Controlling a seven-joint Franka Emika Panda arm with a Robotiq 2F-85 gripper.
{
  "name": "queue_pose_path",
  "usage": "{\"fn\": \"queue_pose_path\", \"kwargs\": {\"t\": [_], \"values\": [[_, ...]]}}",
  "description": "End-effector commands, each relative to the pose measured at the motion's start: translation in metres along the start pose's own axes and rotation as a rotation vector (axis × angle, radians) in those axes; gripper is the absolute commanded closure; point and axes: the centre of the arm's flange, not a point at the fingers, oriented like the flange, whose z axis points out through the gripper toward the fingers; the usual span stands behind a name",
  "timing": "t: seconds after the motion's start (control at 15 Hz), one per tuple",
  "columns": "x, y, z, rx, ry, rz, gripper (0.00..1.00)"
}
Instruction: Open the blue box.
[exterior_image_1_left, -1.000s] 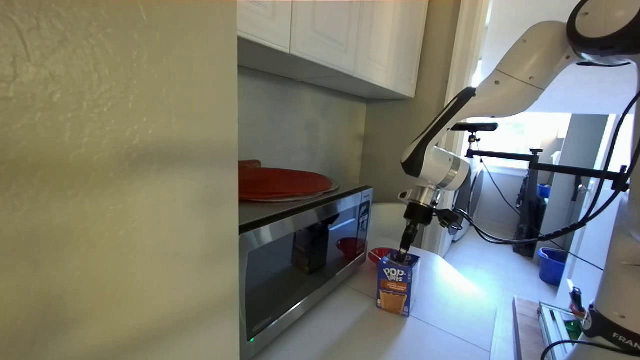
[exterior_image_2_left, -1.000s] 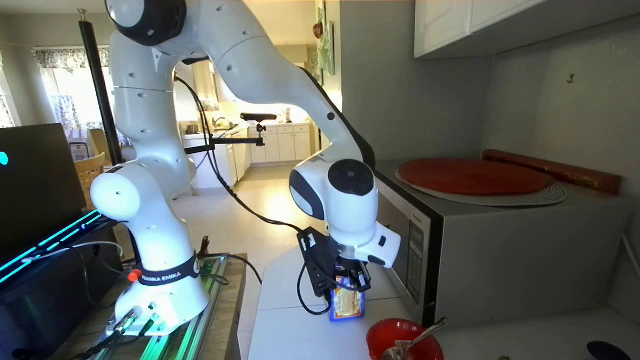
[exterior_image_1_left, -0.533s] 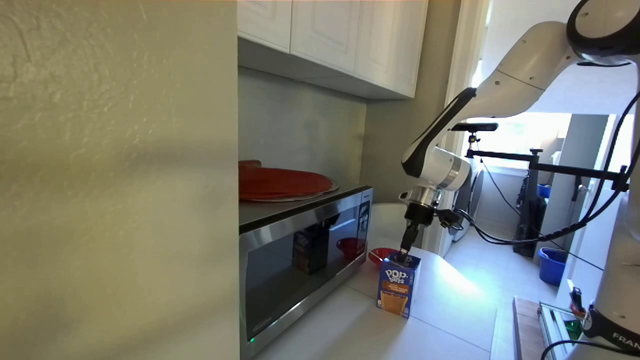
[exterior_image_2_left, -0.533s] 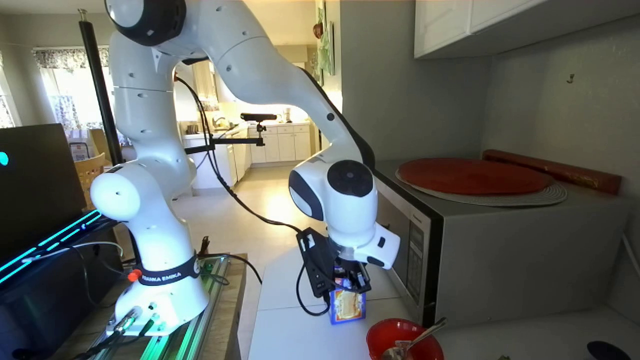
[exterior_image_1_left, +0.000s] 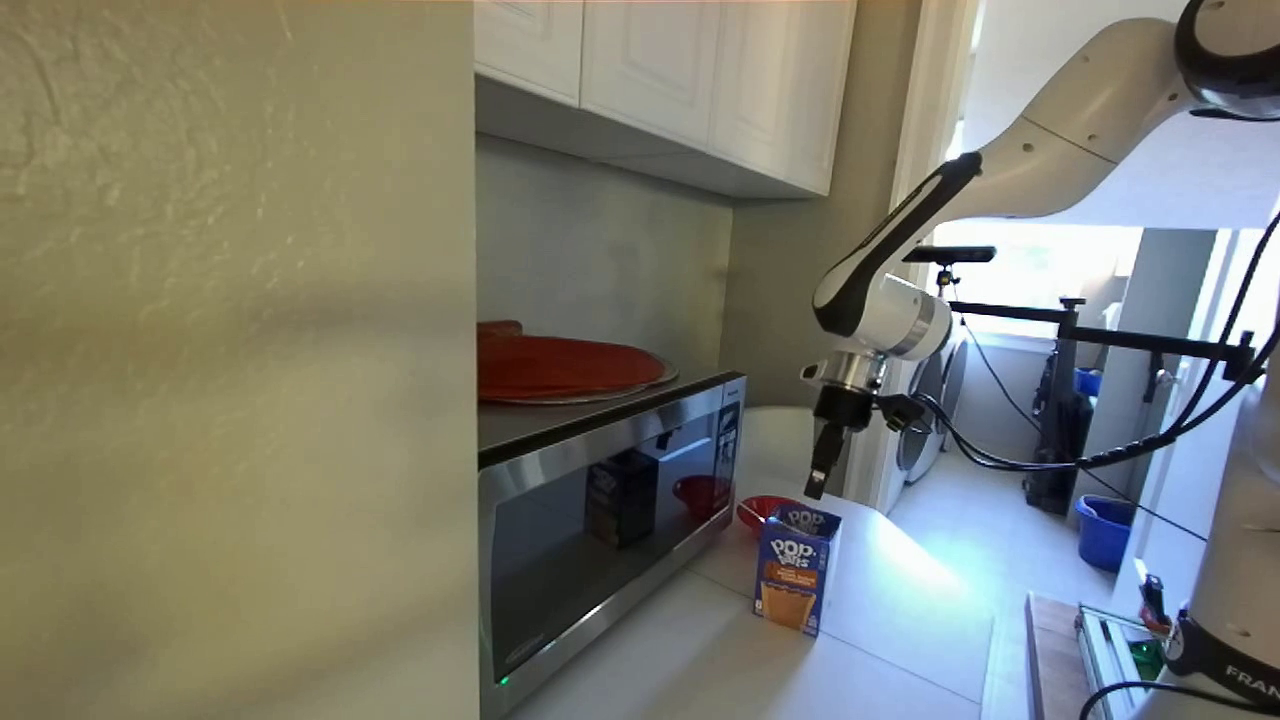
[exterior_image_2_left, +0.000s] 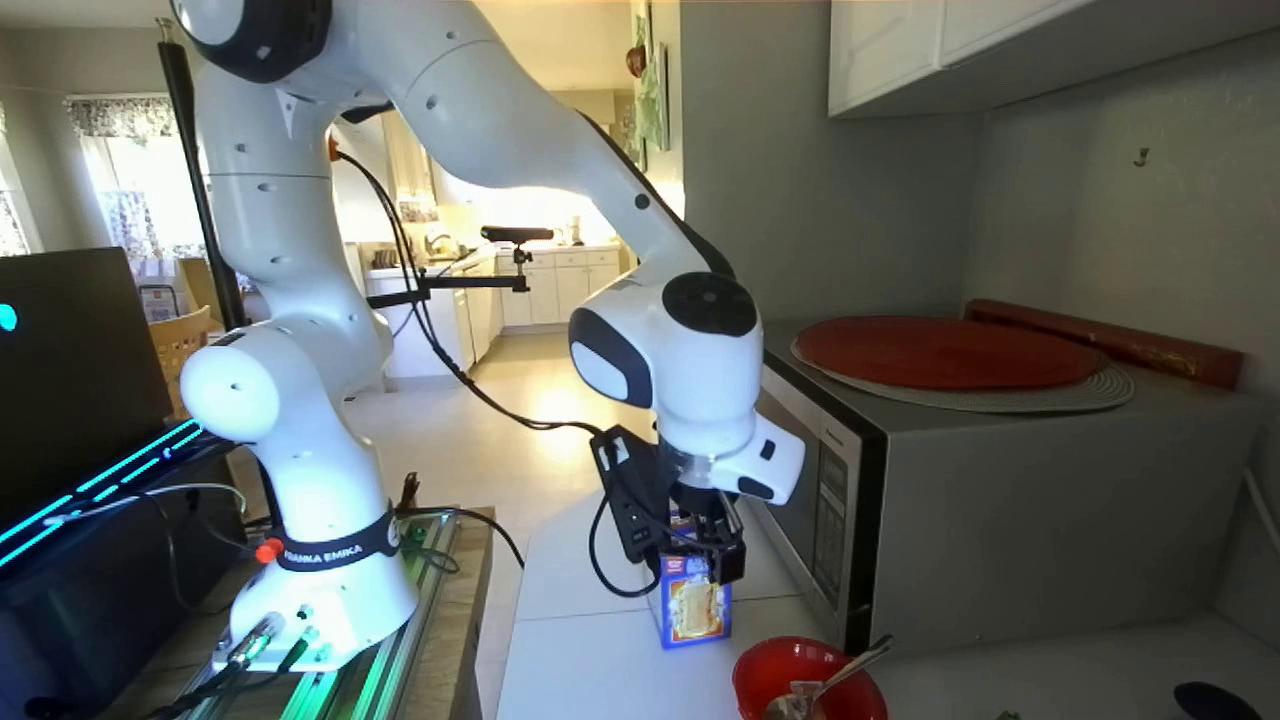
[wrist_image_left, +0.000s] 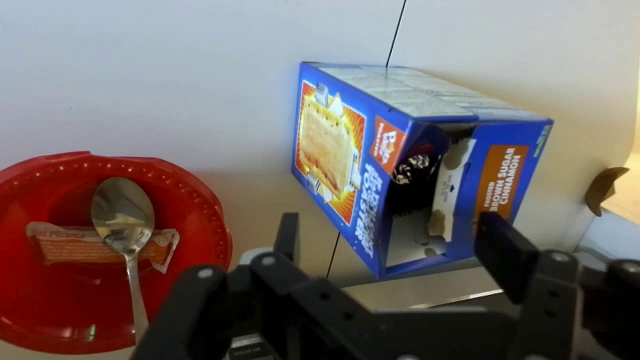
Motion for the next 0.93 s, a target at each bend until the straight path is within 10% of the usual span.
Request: {"fn": "queue_pose_path", "kwargs": {"t": [0.0,0.4,0.87], "values": [[-0.017,-0.023,-0.047,-0.008,-0.031,-0.007,0.00],[-0.032,-0.049,-0.061,0.095,-0.147,-0.017,0.00],[-0.031,-0.066,-0.026,0.261,-0.025,0.014,0.00]]}}
